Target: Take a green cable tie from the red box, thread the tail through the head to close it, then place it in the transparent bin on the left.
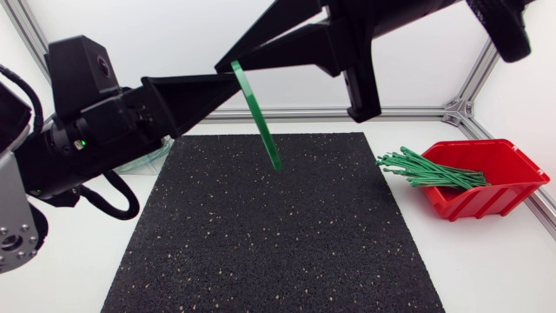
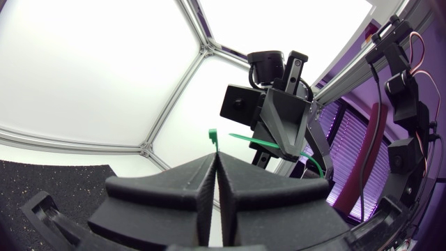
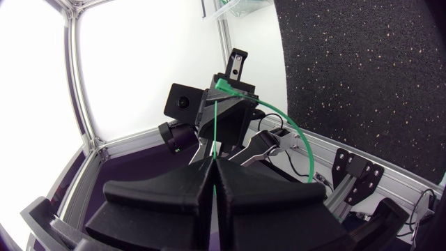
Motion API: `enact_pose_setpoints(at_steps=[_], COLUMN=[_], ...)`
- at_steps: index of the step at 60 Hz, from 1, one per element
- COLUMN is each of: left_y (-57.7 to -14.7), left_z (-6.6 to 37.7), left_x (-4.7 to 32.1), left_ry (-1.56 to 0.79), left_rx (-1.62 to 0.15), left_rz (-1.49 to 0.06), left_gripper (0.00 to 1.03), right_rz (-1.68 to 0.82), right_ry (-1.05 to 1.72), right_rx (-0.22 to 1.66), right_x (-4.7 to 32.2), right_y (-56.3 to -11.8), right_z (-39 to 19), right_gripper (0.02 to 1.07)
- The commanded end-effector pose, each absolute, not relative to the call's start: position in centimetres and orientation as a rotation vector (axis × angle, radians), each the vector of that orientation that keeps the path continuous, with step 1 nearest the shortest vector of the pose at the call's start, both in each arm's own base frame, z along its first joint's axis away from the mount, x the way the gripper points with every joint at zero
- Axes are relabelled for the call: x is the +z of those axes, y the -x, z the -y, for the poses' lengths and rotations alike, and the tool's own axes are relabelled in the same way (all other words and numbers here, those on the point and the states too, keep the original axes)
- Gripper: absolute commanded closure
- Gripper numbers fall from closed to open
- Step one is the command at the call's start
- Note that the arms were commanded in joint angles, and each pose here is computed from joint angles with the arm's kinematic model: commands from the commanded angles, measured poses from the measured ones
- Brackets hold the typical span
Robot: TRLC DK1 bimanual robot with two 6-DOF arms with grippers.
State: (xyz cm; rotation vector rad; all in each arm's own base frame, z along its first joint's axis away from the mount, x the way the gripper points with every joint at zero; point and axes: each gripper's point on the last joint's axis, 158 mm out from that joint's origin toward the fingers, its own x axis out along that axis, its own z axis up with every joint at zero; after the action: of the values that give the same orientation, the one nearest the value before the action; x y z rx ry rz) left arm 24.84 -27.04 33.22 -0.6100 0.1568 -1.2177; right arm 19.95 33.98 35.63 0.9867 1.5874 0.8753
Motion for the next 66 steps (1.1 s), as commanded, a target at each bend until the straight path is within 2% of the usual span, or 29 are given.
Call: enact_pose_setpoints(at_steps=[1,34,43,66], left_y=[-24.6,-22.8,-23.7,-23.8], left_z=[27.1,26.8,27.1,26.8], left_x=[32.9,34.0,33.4,34.1], left_ry=[0.601,0.600,0.601,0.599], left_rx=[-1.221,-1.252,-1.237,-1.236], left_rz=[-0.146,-0.110,-0.132,-0.111], left_gripper=[1.00,1.00,1.00,1.00], right_rz=[-1.625,-1.607,-1.585,-1.598], right_ry=[-1.008,-1.011,-1.010,-1.016], right_rx=[0.853,0.868,0.890,0.875], right_x=[35.1,35.4,36.2,35.3], right_y=[-19.6,-19.3,-18.9,-19.1], right_z=[-34.2,-34.0,-33.7,-33.8], right_gripper=[1.01,1.01,1.01,1.01])
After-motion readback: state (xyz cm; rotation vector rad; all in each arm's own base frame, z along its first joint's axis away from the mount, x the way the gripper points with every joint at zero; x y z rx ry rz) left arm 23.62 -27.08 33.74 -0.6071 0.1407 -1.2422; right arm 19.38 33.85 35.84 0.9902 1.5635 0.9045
